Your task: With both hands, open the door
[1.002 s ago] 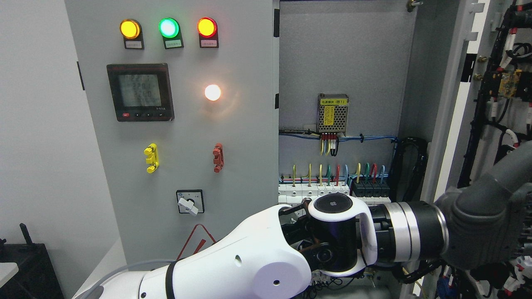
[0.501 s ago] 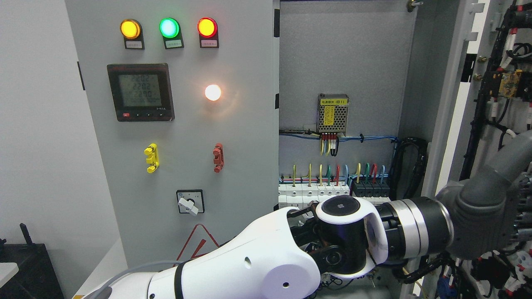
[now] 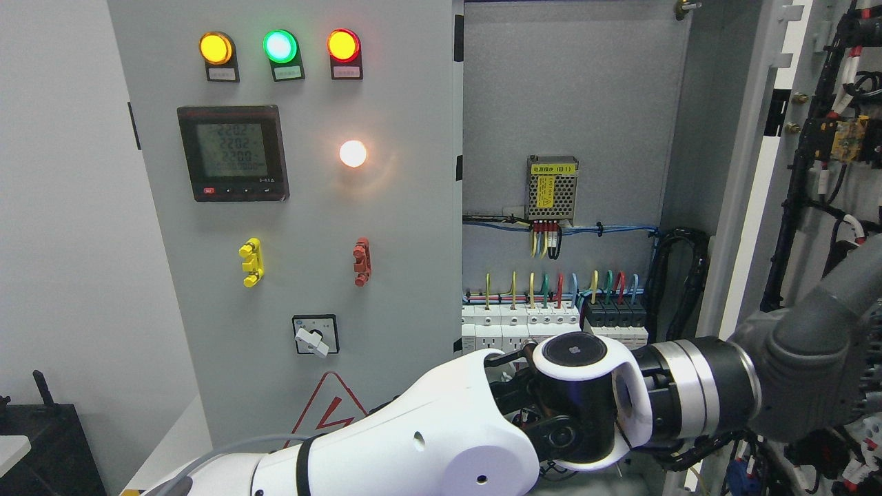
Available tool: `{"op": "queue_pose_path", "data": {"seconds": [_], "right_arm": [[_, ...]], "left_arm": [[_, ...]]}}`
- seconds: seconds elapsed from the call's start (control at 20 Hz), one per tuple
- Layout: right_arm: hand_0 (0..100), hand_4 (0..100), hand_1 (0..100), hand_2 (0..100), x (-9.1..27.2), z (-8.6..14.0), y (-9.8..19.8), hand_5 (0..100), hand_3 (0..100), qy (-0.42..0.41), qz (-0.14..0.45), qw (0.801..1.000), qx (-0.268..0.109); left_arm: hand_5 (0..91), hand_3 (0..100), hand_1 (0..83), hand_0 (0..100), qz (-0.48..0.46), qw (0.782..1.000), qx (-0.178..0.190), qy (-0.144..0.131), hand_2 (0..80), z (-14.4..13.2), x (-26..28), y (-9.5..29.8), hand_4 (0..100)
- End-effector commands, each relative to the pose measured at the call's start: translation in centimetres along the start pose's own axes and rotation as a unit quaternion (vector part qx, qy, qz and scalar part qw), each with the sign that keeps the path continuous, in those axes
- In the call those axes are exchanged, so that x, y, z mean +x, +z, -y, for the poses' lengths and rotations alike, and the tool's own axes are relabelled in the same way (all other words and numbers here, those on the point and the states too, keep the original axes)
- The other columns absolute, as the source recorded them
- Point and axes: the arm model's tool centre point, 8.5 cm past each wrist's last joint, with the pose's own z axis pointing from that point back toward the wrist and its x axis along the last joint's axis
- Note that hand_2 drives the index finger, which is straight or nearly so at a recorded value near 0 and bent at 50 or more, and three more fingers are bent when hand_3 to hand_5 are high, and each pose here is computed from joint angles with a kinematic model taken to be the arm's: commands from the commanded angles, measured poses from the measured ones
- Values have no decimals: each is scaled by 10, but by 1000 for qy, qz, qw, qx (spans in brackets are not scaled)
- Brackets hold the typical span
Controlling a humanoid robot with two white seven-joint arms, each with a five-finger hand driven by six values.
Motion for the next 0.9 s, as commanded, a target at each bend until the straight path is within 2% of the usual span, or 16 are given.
{"op": "queue_pose_path", "data": {"seconds": [0.0, 0.45, 0.65, 0.85], "right_arm": [[0, 0, 0, 0, 0, 0, 0, 0, 0, 0, 0, 1000, 0], [0, 0, 0, 0, 0, 0, 0, 0, 0, 0, 0, 1000, 0], [0, 0, 0, 0, 0, 0, 0, 0, 0, 0, 0, 1000, 0], [0, 0, 0, 0, 0, 0, 0, 0, 0, 0, 0, 1000, 0]], "left_arm": [[0, 0, 0, 0, -2, 1000, -2, -3, 0, -2, 1, 2, 43], [0, 0, 0, 0, -3, 1000, 20, -13, 0, -26, 2, 40, 43], [0, 0, 0, 0, 0, 999, 45, -22, 0, -43, 5, 87, 43], [0, 0, 0, 0, -9, 996, 85, -17, 0, -60, -8, 142, 43]]}}
